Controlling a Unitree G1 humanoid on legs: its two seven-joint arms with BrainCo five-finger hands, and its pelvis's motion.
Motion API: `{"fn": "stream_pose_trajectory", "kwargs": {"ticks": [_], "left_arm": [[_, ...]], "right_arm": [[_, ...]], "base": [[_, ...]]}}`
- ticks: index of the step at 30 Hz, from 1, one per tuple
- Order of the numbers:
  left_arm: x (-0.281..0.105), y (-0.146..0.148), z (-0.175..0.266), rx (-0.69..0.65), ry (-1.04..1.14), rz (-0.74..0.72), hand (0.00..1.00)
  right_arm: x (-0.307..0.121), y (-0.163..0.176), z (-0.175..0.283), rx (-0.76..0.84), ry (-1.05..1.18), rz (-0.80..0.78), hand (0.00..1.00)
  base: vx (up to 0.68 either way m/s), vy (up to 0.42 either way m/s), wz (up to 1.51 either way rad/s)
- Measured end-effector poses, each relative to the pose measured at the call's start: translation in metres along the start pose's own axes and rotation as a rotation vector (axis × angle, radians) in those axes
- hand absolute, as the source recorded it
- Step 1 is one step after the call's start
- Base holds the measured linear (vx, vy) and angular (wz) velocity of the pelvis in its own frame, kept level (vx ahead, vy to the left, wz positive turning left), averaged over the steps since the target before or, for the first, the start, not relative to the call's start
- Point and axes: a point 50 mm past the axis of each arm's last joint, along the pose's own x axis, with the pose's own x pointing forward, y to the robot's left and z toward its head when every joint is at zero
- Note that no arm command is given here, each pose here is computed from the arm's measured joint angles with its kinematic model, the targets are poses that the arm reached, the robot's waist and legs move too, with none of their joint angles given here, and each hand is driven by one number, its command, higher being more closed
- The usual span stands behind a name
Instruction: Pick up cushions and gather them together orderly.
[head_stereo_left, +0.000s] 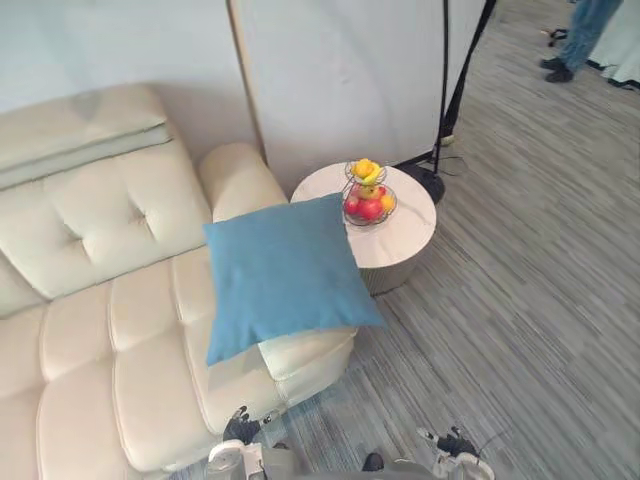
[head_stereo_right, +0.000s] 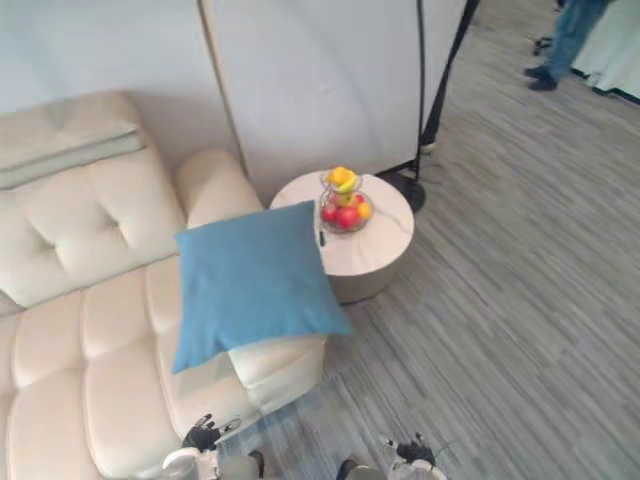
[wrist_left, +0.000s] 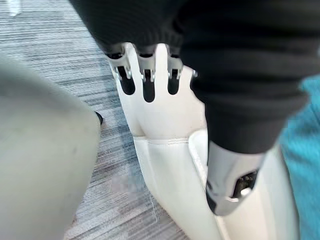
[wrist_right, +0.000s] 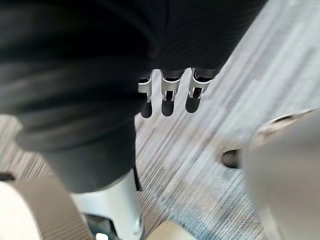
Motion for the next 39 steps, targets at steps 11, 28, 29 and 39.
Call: {"fn": "stream_pose_trajectory", "kwargs": {"ticks": [11, 28, 29, 39], "left_arm": [[0.000, 0.010, -0.004, 0.119, 0.020, -0.007, 0.00], [-0.016, 0.089, 0.111, -0.147, -0.460, 0.262, 0.00], [-0.017, 0.089, 0.117, -0.157, -0.479, 0.263, 0.00], [-0.026, 0.048, 0.206, -0.237, -0.736, 0.158, 0.00]], "right_arm": [[0.000, 0.007, 0.000, 0.013, 0.006, 0.014, 0.00], [-0.027, 0.009, 0.201, -0.179, -0.701, 0.055, 0.00], [-0.029, 0.017, 0.208, -0.187, -0.723, 0.078, 0.00], [-0.064, 0.084, 0.275, -0.198, -0.915, 0.247, 0.00]], "base": [[0.04, 0.043, 0.12], [-0.04, 0.033, -0.02], [0.09, 0.011, 0.04], [0.04, 0.007, 0.15]]}}
